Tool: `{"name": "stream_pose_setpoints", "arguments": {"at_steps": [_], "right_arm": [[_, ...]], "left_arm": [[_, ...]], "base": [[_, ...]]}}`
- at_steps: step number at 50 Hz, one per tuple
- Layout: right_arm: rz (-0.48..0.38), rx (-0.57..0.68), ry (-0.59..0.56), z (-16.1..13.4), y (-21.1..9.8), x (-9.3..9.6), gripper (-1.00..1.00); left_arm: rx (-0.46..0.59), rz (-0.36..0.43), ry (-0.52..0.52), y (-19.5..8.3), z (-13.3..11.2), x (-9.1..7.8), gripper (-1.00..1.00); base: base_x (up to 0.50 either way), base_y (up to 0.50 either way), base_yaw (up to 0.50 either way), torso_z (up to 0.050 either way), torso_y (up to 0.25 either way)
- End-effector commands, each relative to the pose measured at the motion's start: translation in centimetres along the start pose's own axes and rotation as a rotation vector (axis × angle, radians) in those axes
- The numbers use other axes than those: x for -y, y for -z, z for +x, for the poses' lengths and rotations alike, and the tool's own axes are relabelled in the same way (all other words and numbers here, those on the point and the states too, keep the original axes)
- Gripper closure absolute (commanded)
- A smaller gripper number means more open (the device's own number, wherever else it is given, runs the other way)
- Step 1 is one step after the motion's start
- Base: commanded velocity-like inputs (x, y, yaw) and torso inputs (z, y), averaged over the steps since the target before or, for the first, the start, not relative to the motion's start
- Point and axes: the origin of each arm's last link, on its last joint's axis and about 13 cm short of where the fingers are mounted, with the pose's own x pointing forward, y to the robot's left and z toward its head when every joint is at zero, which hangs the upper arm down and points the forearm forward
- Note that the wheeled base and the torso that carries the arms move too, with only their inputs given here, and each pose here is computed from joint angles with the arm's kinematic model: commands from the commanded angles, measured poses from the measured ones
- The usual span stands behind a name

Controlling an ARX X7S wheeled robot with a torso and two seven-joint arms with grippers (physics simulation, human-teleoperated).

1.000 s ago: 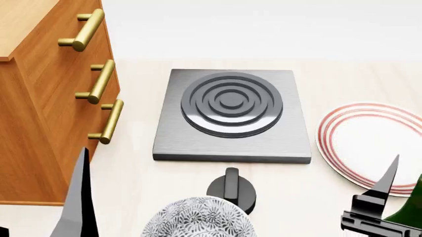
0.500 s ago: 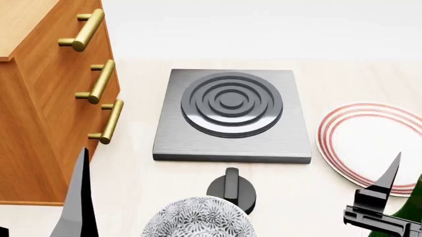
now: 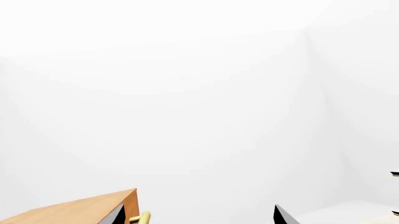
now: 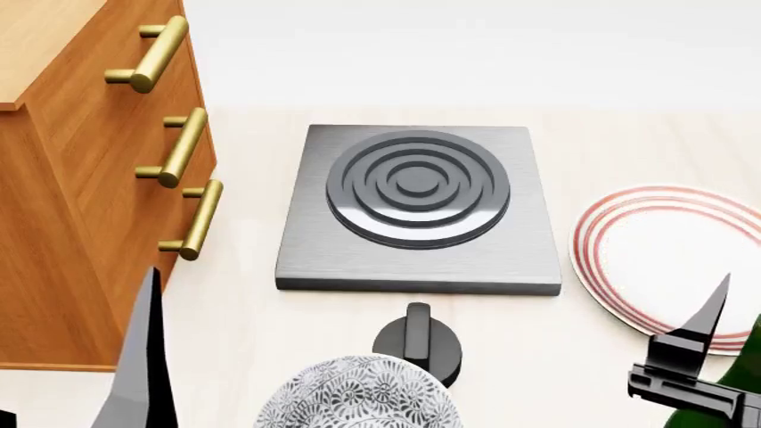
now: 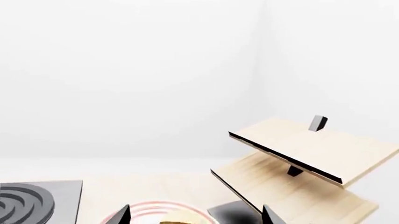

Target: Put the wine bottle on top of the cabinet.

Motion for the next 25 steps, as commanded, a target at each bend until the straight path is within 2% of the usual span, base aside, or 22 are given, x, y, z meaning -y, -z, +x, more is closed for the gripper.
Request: {"name": "stream_pose_setpoints", "arguments": {"at_steps": [1, 25], "right_arm": [[-0.006, -0.016, -0.002, 0.28, 0.49, -0.14, -1.0], [-0.01, -0.021, -0.007, 0.39, 0.72, -0.28, -1.0]], "left_arm": [[-0.001, 0.0, 0.001, 0.0, 0.02, 0.04, -1.0], [-0.001, 0.002, 0.0, 0.01, -0.01, -0.02, -1.0]], "base": [[0.0, 0.0, 0.0, 0.0, 0.0], [0.0, 0.0, 0.0, 0.0, 0.0]]}}
